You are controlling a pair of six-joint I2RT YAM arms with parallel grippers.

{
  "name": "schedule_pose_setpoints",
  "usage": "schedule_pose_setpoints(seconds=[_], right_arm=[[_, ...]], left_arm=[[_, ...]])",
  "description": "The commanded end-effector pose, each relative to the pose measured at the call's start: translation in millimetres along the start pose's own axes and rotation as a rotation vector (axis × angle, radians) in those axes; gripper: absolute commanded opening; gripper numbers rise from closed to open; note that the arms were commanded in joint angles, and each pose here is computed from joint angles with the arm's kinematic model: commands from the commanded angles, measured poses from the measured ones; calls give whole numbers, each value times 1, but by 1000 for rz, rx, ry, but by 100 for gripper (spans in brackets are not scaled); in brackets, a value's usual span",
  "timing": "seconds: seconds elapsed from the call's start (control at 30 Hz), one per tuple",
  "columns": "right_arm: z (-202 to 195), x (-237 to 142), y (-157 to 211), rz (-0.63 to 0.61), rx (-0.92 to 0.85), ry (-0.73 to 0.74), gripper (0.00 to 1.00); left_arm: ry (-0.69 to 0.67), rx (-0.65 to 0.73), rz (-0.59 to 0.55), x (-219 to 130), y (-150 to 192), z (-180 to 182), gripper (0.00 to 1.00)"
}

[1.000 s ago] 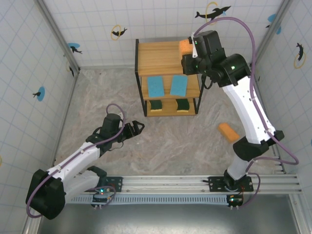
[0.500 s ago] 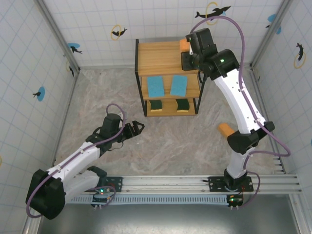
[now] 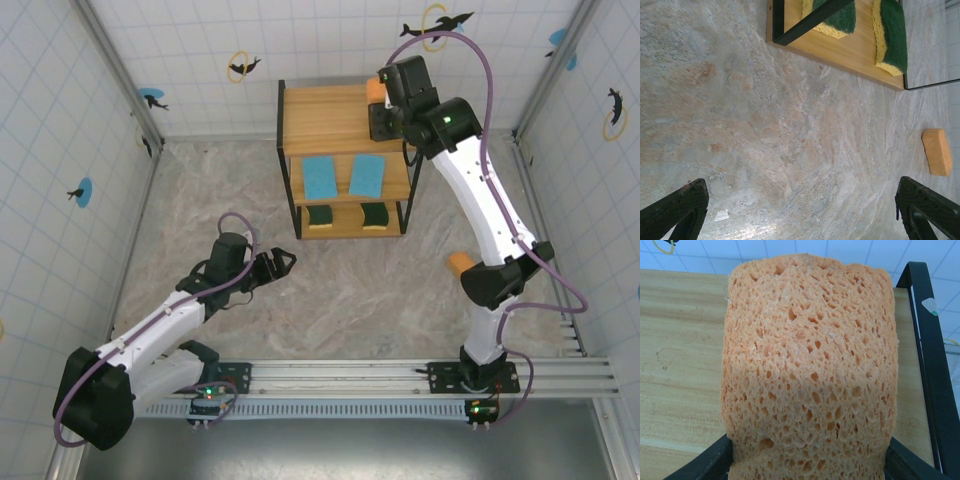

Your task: Place and organize the cleaning sponges onto the shelf

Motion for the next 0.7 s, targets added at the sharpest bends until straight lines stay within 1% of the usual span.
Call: schedule_pose_setpoints(seconds=[0.0, 0.37, 0.67], right_arm=[[-3, -1, -12, -37, 12, 8, 51], [-3, -12, -16, -58, 33, -9, 54], [3, -3, -11, -35, 44, -26, 62]], left_arm=[[9, 20, -4, -2, -6, -10, 98], [10, 20, -3, -1, -6, -10, 98], [11, 21, -7, -3, -6, -11, 98]])
Point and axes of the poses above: each hand's point on the last joint's axis, 136 mm out from that joint toward the fingers, its own x axis out along the fingers, its own z axis along the line the jaws close on, y = z × x, the point moved 1 cm from there along -x, back along the fingers, and after that the axes turned 8 degrees about -x, right-handed, at the moved point
